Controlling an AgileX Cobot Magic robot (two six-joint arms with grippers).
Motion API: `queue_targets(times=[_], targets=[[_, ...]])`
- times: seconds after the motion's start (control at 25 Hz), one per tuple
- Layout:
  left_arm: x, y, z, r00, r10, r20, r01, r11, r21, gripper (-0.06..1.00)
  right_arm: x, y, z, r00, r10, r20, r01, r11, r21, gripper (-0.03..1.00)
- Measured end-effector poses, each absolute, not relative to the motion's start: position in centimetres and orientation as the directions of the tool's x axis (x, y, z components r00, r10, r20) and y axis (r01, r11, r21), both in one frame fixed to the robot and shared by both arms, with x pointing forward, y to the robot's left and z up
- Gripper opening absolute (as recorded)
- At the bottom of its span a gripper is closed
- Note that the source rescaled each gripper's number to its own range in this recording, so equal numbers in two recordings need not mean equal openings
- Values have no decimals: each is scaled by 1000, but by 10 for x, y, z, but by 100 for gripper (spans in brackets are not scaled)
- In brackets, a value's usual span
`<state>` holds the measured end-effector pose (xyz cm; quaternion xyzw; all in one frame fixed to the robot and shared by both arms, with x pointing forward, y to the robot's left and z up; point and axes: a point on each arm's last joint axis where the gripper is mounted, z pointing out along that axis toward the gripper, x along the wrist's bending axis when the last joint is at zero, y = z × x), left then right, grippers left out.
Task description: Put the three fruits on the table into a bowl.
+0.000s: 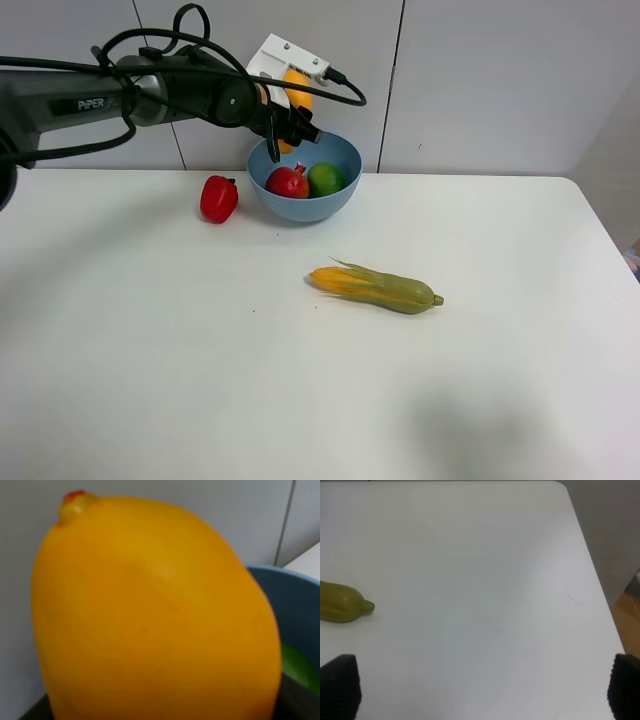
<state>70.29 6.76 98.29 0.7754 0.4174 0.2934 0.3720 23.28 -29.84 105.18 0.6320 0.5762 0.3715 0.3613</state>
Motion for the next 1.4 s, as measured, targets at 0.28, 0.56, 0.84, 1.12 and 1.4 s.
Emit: queue_targets(times=[0.28, 0.56, 0.84, 1.12, 1.4], targets=[[715, 62, 950, 478, 868, 137, 471, -385, 794, 2, 233, -298, 1052, 60, 997, 53, 460, -75, 885, 100], [713, 60, 949, 418, 907, 41, 538, -284, 794, 61, 233, -298, 1052, 60, 997, 53, 460, -75, 885, 100], [682, 39, 1005, 357, 931, -74, 600, -168, 782, 98, 233, -298, 1052, 60, 997, 53, 460, -75, 885, 100], [595, 36, 1122, 483, 866, 131, 534, -410, 740, 98, 233, -299, 1052, 63, 997, 49, 460, -72, 885, 100], [579, 164, 1198, 309, 925, 222, 622, -373, 688, 98, 233, -298, 1052, 60, 997, 53, 460, -75, 885, 100]])
